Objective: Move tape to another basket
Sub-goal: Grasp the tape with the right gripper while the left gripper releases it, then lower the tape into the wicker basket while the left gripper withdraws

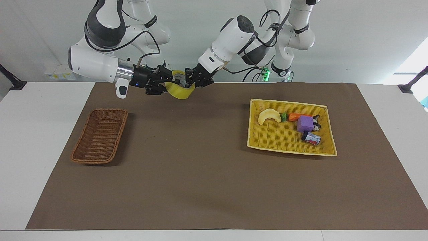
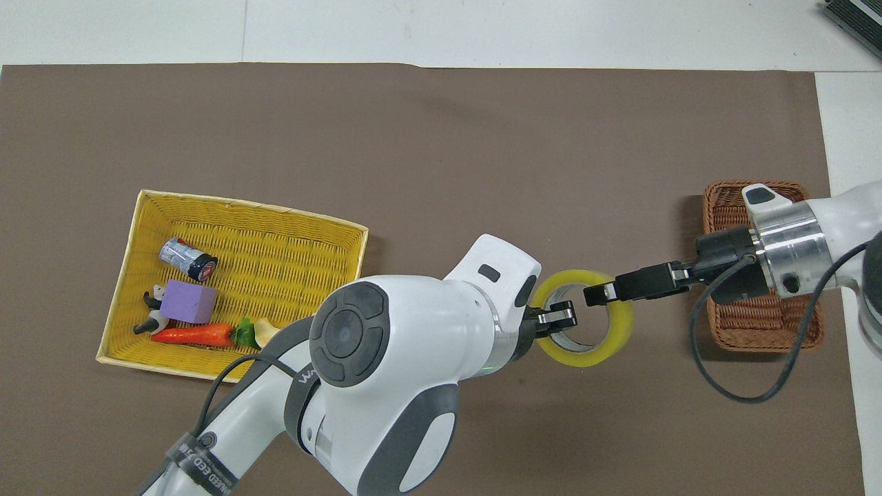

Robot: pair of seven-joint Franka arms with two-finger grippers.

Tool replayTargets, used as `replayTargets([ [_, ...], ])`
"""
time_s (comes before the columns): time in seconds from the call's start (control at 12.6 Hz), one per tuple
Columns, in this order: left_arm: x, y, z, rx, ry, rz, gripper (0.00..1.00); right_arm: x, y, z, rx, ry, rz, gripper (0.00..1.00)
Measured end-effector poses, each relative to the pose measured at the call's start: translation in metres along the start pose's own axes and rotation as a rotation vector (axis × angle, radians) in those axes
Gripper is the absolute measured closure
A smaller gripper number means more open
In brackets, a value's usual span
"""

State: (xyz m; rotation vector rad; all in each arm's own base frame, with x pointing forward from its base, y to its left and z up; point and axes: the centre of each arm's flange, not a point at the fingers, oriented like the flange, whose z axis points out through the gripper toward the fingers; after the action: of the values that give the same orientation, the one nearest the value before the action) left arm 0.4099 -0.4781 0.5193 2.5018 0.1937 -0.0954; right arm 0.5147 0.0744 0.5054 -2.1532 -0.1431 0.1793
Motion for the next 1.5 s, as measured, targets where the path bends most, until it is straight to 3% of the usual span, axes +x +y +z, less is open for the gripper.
replayTargets([
  [0.16, 0.0, 0.001, -0.001, -0.002, 0.001, -0.01, 0.78, 0.001, -0.001, -0.001, -0.006, 0.002, 0.02, 0.47],
  [0.24, 0.001, 0.004, -0.005, -0.012, 0.011, -0.019, 0.7, 0.002, -0.001, -0.003, -0.027, 0.011, 0.054, 0.47],
  [0.4, -0.003, 0.013, -0.025, -0.039, 0.032, -0.071, 0.47, 0.006, -0.002, -0.014, -0.059, 0.032, 0.087, 0.47],
  [0.55, -0.009, 0.016, -0.047, -0.033, 0.032, -0.109, 0.17, 0.007, 0.007, -0.031, -0.09, 0.053, 0.103, 0.47],
  [0.71, -0.002, 0.004, -0.072, 0.006, 0.018, -0.132, 0.0, 0.004, 0.029, -0.054, -0.158, 0.08, 0.13, 0.47],
  [0.87, 0.01, -0.012, -0.093, 0.053, 0.01, -0.12, 0.0, -0.005, 0.06, -0.089, -0.21, 0.123, 0.169, 0.47],
  [1.27, 0.091, -0.094, -0.155, 0.231, 0.103, 0.019, 0.0, -0.021, 0.168, -0.175, -0.259, 0.317, 0.242, 0.47],
  [1.5, 0.131, -0.145, -0.201, 0.352, 0.154, 0.081, 0.0, -0.03, 0.238, -0.202, -0.261, 0.341, 0.228, 0.47],
])
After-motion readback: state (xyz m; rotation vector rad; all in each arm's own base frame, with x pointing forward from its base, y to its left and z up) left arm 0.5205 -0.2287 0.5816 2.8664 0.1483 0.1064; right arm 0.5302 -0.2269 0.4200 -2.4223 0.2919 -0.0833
